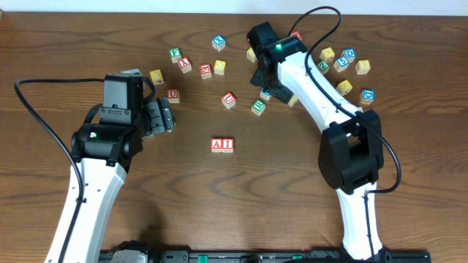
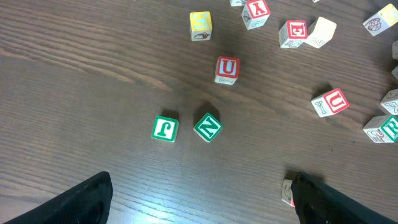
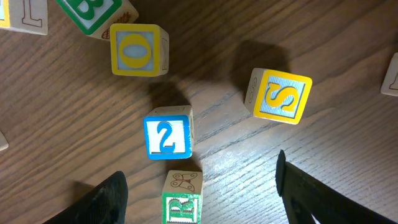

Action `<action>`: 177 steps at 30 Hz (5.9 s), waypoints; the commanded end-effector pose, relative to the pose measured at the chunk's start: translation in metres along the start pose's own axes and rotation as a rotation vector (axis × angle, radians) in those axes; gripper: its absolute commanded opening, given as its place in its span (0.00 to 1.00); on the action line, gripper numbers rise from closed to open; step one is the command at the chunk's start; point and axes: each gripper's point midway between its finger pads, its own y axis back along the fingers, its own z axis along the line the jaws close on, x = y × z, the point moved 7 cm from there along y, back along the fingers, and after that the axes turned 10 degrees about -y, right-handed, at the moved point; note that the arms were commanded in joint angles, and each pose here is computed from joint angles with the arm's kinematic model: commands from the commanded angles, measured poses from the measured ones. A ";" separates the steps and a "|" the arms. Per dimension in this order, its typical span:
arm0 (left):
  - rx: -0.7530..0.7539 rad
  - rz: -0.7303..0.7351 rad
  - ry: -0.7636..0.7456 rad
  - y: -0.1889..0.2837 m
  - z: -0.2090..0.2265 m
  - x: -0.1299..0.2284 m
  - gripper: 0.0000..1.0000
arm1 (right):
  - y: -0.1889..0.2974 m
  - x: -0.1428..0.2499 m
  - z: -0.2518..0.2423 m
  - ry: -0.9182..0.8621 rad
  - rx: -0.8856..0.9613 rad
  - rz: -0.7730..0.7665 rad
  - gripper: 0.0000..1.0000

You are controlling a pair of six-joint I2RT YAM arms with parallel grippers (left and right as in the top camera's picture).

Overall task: Spell out AI2
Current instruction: 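Move the right gripper forward over the blue-numbered 2 block, then lower the right gripper and close it on the blue 2 block, then lift the blue 2 block and carry it toward the AI blocks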

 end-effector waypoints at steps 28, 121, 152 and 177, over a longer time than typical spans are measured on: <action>-0.002 -0.017 -0.009 0.001 0.001 -0.004 0.90 | -0.028 0.010 0.018 0.054 -0.027 -0.021 0.70; -0.009 0.045 -0.020 -0.019 -0.001 -0.001 0.90 | -0.008 -0.006 0.023 0.163 -0.059 -0.107 0.15; 0.034 0.077 -0.021 -0.018 -0.005 0.004 0.90 | 0.141 0.069 0.003 0.508 -0.108 -0.227 0.02; 0.039 0.077 -0.020 -0.018 -0.006 0.004 0.91 | 0.121 0.103 -0.087 0.474 -0.347 -0.146 0.15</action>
